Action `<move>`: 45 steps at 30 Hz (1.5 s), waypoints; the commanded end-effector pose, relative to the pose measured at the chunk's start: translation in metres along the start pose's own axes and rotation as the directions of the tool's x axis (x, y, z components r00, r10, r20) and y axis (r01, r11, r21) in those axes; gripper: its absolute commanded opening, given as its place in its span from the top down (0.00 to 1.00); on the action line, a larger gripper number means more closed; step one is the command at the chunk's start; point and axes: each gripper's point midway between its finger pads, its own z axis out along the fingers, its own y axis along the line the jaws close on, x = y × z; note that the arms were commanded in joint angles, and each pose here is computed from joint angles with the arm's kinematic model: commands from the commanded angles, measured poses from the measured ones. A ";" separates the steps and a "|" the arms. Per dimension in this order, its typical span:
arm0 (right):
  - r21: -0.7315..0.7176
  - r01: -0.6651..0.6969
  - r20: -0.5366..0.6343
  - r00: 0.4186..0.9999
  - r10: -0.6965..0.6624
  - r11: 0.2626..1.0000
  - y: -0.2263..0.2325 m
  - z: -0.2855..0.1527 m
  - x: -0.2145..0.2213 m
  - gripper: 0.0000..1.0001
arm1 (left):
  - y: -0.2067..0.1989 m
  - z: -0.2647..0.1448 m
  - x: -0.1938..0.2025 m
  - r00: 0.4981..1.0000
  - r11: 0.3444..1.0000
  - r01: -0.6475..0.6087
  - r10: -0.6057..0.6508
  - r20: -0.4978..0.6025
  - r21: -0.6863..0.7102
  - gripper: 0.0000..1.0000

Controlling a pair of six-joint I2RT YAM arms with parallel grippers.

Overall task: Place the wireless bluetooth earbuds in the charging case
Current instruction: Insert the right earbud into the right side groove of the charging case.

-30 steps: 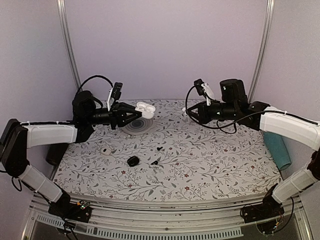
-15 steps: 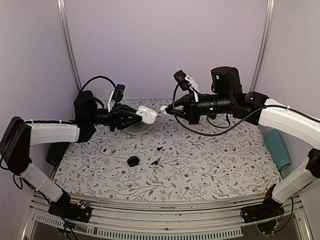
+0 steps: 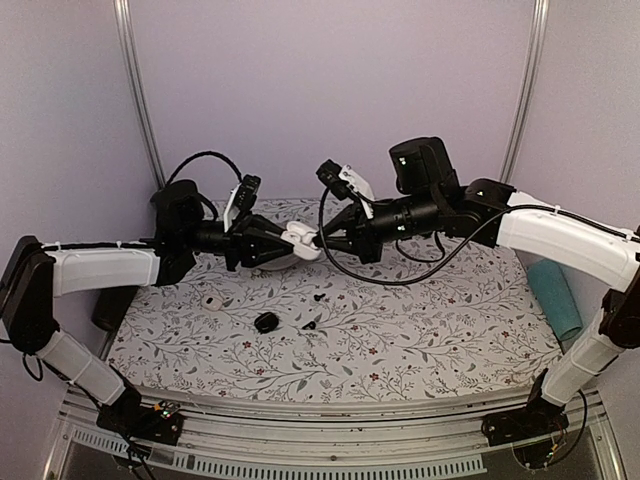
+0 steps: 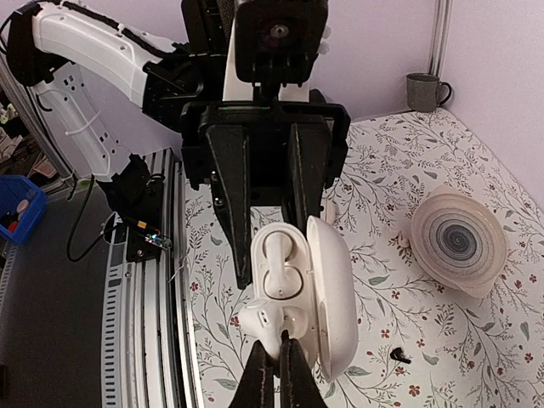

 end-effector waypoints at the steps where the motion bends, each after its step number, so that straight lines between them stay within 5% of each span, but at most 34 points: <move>1: 0.023 0.013 -0.037 0.999 -0.012 1.000 -0.001 0.002 0.003 0.97 | -0.009 0.003 -0.017 0.998 0.998 -0.067 0.067 0.012 0.012 1.00; 45: 0.107 0.043 -0.184 0.983 -0.023 0.993 -0.015 0.021 0.028 0.96 | -0.016 0.005 -0.035 0.986 0.987 -0.140 0.146 0.081 -0.077 1.00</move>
